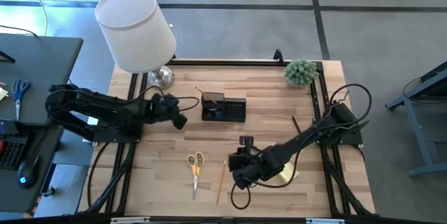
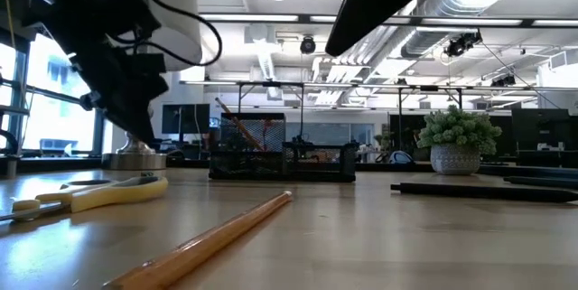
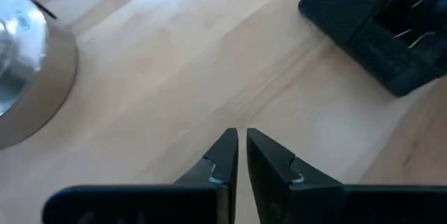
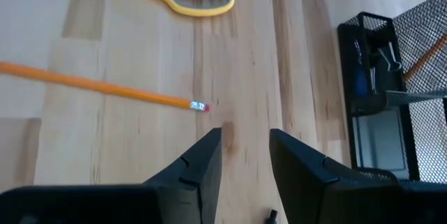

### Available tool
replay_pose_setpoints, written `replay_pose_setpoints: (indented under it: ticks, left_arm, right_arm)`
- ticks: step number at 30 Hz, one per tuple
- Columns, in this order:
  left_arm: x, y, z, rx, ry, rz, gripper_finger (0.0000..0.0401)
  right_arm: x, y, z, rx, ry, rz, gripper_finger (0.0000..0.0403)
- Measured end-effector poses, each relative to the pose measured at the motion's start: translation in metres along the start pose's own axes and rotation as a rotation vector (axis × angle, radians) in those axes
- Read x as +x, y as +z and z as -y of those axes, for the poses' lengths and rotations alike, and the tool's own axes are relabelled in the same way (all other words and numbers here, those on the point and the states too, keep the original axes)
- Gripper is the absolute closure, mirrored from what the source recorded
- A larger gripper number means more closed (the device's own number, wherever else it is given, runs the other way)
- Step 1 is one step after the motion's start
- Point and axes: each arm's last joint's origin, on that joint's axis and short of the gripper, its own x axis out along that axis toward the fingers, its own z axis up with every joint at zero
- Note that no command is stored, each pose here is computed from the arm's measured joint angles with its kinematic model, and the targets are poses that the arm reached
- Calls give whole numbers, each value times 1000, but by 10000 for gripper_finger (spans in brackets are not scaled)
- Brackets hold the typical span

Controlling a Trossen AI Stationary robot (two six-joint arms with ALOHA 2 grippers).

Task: Pick and place office supplies into organizer
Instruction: Put the blue binder clip into the desk organizer

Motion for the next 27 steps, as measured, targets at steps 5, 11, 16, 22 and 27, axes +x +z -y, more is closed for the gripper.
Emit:
replay_pose_setpoints:
  ticks: [5,11,16,22,27]
  left_arm:
    - [14,1,3,-15,-28,-60,362]
    - [23,-3,7,-5,-53,-121,333]
    - [29,-8,9,6,-43,-167,305]
    - [34,-7,13,-2,-54,-161,289]
    - [34,-6,17,2,-134,-181,288]
  right_arm:
    - [1,0,0,9,1,-2,289]
    - [1,0,-1,11,1,1,289]
    - [1,0,-1,11,1,1,289]
    - [0,0,-1,11,1,1,289]
    - [0,0,-1,11,0,1,289]
